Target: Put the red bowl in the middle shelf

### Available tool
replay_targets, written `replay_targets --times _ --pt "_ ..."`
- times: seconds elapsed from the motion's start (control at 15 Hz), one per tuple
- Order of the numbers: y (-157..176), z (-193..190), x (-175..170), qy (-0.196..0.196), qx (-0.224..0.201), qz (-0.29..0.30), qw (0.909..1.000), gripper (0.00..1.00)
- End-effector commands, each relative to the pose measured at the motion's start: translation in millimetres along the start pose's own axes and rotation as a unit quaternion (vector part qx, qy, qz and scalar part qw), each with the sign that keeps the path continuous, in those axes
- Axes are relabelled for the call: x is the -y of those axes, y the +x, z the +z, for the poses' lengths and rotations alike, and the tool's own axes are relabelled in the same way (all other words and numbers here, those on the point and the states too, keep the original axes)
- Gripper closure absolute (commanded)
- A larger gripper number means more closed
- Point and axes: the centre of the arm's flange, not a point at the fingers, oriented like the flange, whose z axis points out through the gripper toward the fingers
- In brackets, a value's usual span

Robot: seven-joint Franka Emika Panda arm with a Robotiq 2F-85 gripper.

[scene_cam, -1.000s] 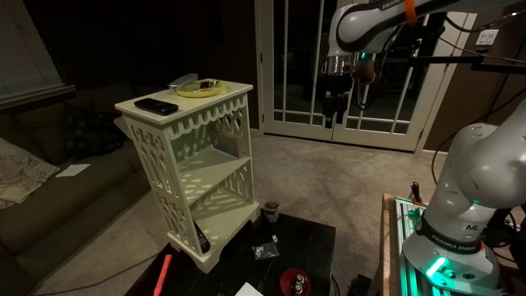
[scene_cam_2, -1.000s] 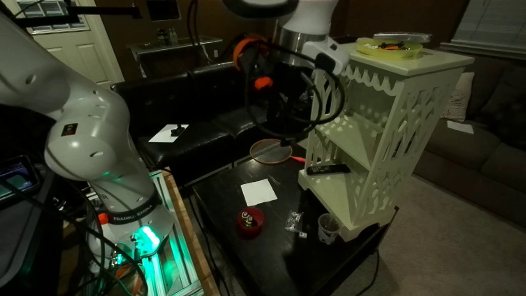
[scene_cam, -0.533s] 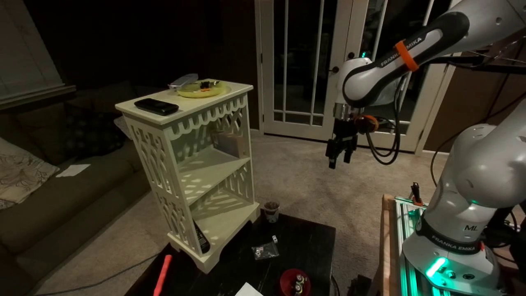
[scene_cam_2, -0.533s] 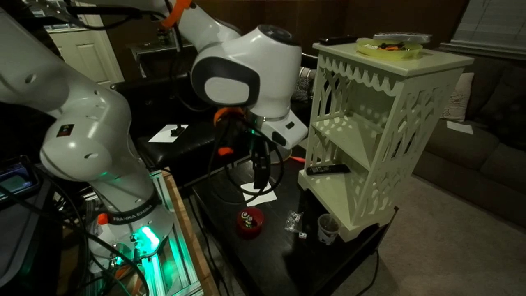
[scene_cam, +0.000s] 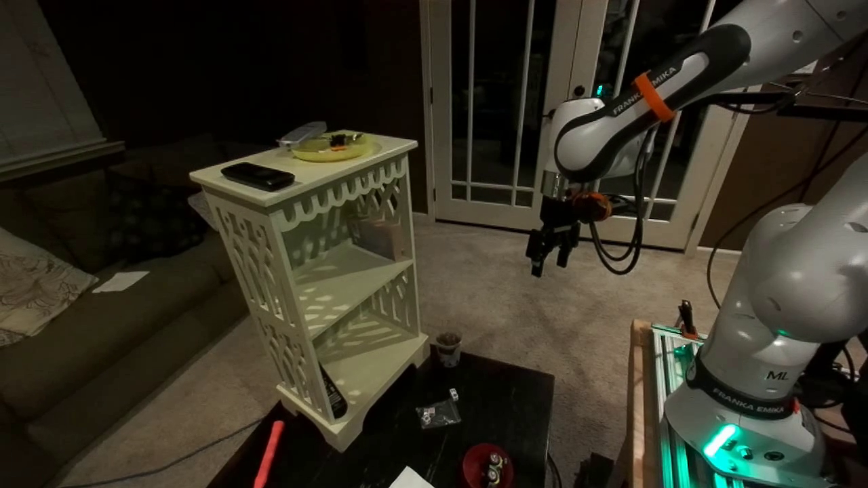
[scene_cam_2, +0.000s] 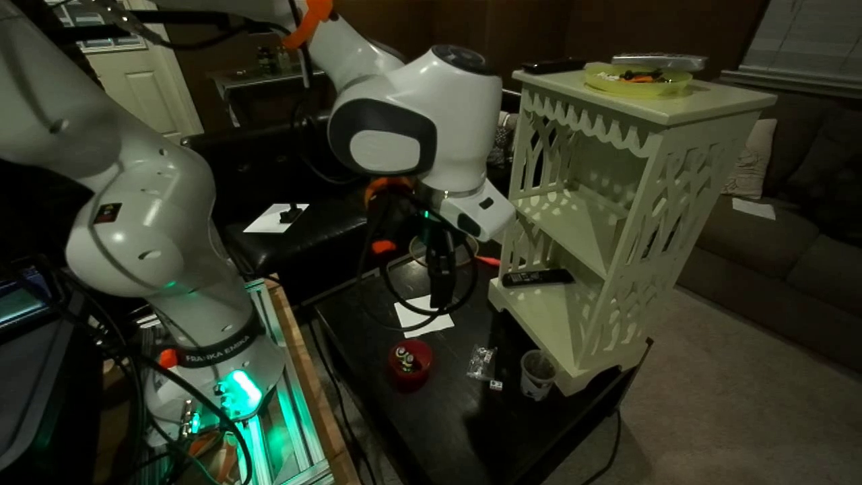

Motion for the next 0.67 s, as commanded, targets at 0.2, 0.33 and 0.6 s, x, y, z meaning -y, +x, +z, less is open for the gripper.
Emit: replay_targets --times 0.2,0.33,0.6 --pt "-7 74 65 0.012 0.002 -0.033 0.9994 0.0" --pt "-11 102 91 0.006 0.007 -0.059 0.9982 0.0" --pt "-26 174 138 -0.002 0.022 -0.125 0.992 0.0"
